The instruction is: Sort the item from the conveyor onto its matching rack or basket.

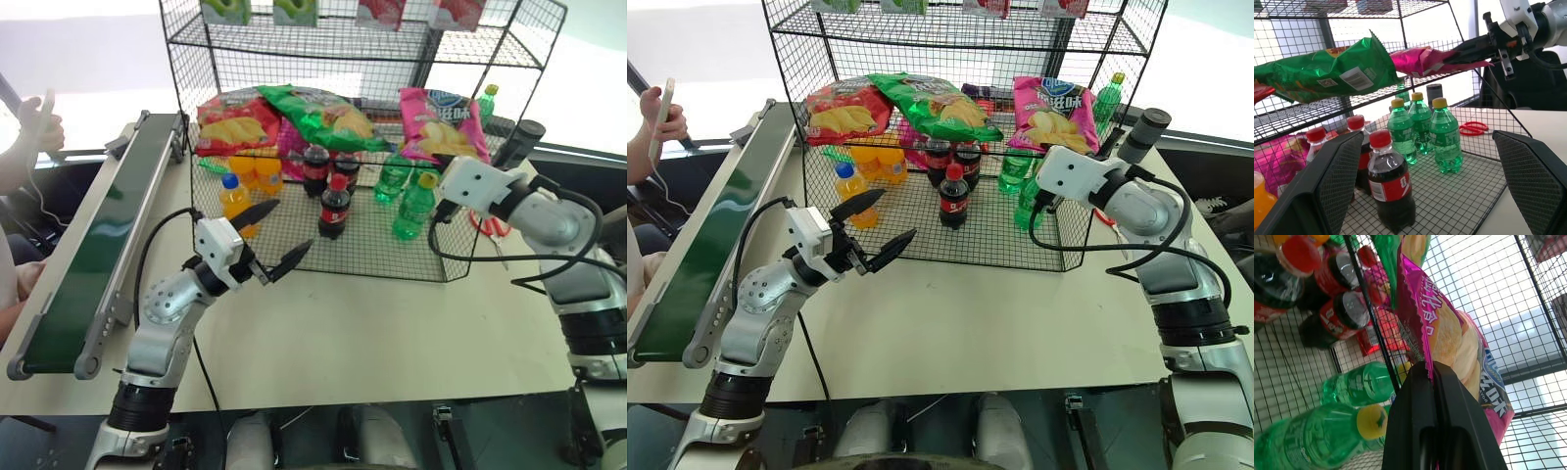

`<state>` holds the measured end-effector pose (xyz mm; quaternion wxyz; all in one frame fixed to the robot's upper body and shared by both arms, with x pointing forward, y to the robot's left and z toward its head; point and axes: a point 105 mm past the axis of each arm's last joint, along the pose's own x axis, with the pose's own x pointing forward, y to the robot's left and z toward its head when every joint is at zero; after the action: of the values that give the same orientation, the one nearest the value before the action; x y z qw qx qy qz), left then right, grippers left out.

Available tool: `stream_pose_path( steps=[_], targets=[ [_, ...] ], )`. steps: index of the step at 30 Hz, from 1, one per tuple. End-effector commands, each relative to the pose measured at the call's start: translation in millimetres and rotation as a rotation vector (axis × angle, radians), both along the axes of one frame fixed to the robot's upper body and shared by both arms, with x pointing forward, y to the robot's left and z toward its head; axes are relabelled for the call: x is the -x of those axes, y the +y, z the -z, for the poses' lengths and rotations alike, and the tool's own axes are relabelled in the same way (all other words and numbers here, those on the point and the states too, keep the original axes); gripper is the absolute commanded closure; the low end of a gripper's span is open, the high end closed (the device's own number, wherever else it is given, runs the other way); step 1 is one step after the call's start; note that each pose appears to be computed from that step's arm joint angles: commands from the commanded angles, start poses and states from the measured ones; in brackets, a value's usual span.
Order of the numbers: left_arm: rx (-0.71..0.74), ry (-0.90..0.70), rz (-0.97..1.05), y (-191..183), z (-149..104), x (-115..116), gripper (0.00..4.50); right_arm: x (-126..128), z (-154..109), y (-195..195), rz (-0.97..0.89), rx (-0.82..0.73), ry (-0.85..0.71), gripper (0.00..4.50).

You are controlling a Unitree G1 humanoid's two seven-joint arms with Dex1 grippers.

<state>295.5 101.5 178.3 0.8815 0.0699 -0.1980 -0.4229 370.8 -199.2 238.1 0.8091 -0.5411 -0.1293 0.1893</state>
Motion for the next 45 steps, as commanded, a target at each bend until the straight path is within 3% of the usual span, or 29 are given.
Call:
stream_pose_path(
  steps=[1, 6, 9, 10, 12, 19, 20, 24, 29, 32, 36, 39, 45],
  targets=[
    [0.003, -0.059, 0.017, -5.8, -14.6, 5.3, 0.00, -1.8, -20.6, -3.7, -0.004, 0.051, -0.090, 4.42],
    [0.004, -0.062, 0.016, -6.3, -15.7, 5.3, 0.00, -6.1, -19.8, -7.6, -0.011, 0.125, -0.115, 4.42],
    [0.005, -0.063, 0.016, -6.5, -16.4, 5.0, 0.00, -8.5, -20.2, -10.3, -0.006, 0.078, -0.106, 4.42],
    [0.005, -0.064, 0.015, -6.3, -16.5, 4.9, 0.00, -7.7, -20.6, -10.9, -0.010, 0.067, -0.104, 4.19],
    [0.006, -0.063, 0.013, -6.0, -16.4, 4.8, 0.00, -5.5, -21.1, -11.9, -0.018, 0.025, -0.098, 3.67],
    [0.003, -0.051, 0.011, -2.7, -11.8, 6.1, 0.00, 15.7, -28.3, -2.4, -0.111, -0.151, -0.054, 0.27],
    [0.000, -0.048, 0.012, -1.8, -10.8, 6.3, 0.00, 20.2, -29.5, 0.0, -0.132, -0.183, -0.044, 0.05],
    [0.000, -0.008, 0.013, 10.8, -7.0, 5.8, 0.00, 46.0, -50.1, 9.1, -0.258, -0.419, -0.025, 0.05],
    [-0.023, 0.073, -0.026, 45.2, -2.9, 0.6, 0.00, 85.6, -56.9, 19.1, -0.480, -0.724, 0.175, 0.05],
    [-0.017, 0.156, -0.054, 73.8, -0.8, 0.5, 0.00, 106.7, -20.0, 21.7, -0.504, -0.739, 0.405, 0.05],
    [-0.091, 0.222, -0.156, 111.3, 4.2, 3.3, 0.00, 122.1, 24.9, -4.1, -0.390, -0.665, 0.518, 0.05],
    [-0.113, 0.247, -0.240, 141.5, -0.9, 6.4, 0.00, 126.2, 31.4, -28.6, -0.316, -0.702, 0.516, 0.05],
    [-0.175, 0.325, -0.342, 179.6, 15.7, 16.1, 0.00, 136.7, 56.8, -48.0, -0.252, -0.657, 0.573, 0.05]
  ],
)
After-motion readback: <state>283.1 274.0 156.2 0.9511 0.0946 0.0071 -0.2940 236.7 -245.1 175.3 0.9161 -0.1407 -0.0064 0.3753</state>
